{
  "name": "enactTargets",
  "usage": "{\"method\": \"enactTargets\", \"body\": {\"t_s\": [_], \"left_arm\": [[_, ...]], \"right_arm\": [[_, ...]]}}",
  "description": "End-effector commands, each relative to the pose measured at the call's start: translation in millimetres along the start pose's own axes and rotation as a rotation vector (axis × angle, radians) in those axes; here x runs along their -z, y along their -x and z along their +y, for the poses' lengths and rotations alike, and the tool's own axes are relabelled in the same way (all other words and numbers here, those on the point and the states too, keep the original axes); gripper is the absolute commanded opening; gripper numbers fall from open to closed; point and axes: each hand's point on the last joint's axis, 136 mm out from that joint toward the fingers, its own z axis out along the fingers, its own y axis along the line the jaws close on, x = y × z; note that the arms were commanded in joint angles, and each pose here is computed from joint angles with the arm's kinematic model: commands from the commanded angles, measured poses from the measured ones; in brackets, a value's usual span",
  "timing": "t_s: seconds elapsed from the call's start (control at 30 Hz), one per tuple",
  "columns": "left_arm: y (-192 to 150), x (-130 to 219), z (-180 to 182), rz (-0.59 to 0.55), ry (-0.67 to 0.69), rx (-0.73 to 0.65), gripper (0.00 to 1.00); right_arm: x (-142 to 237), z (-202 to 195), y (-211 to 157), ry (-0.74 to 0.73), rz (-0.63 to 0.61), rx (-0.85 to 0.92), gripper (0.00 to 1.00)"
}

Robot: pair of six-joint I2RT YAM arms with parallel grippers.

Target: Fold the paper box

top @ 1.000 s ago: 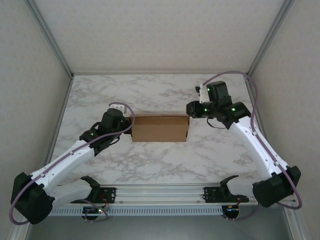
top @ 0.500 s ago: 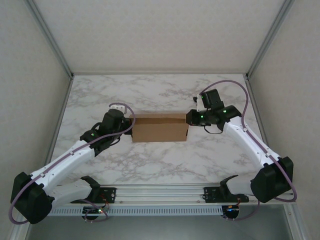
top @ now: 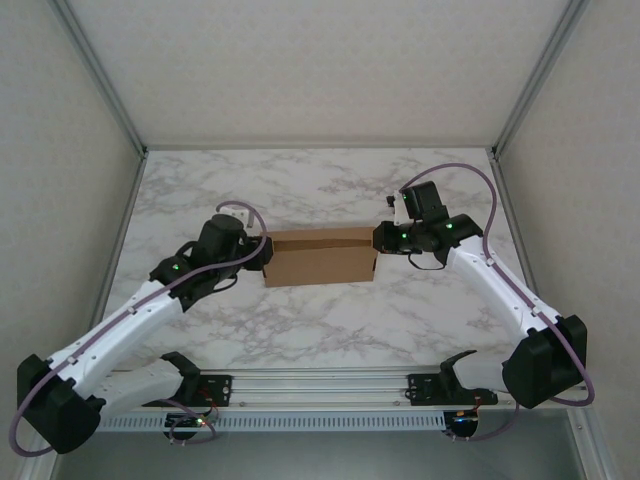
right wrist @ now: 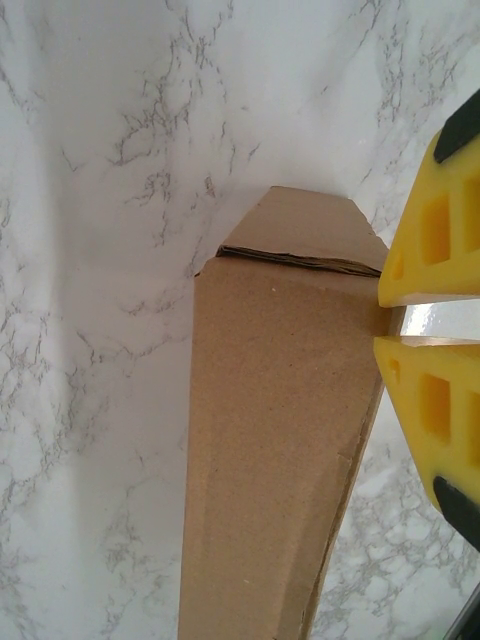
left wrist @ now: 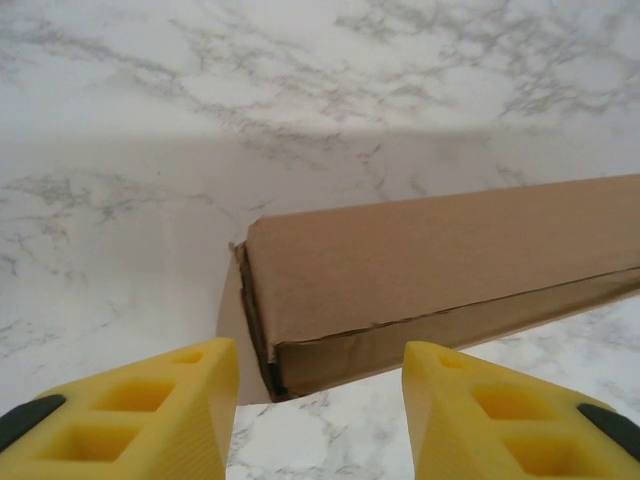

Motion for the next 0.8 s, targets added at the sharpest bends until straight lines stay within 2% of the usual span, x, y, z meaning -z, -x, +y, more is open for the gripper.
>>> {"method": "enactTargets", "body": {"t_s": [0.0,0.1,0.23,0.4,0.6,0.77], "left_arm": [[4.0,16.5,-9.6,0.014,-0.039,-0.011,0.47],[7.3,23.3,-14.1,0.012,-0.063,-0.013,0.45],[22.0,28.9,-10.7,-0.051,-0.052,0.043,0.43],[25.8,9.3,4.4,-0.054,-0.002,0.107,0.5],[11.6,-22.2,20.2,-0.025,0.041,0.144,0.51],[-21.4,-39.9,32.5,0.025,0.052,0.186,0.5]], "right_arm": [[-0.4,-11.4,-12.2,-0.05,0.05,-0.033,0.17],[-0.4,-12.3,-14.3,-0.052,0.055,-0.035,0.17],[0.0,-12.2,-15.7,-0.05,0.057,-0.036,0.17],[1.0,-13.0,-17.1,-0.054,0.059,-0.034,0.17],[-1.1,-15.0,-19.8,-0.056,0.065,-0.035,0.17],[-1.9,-15.2,-22.9,-0.054,0.074,-0.037,0.17]]}}
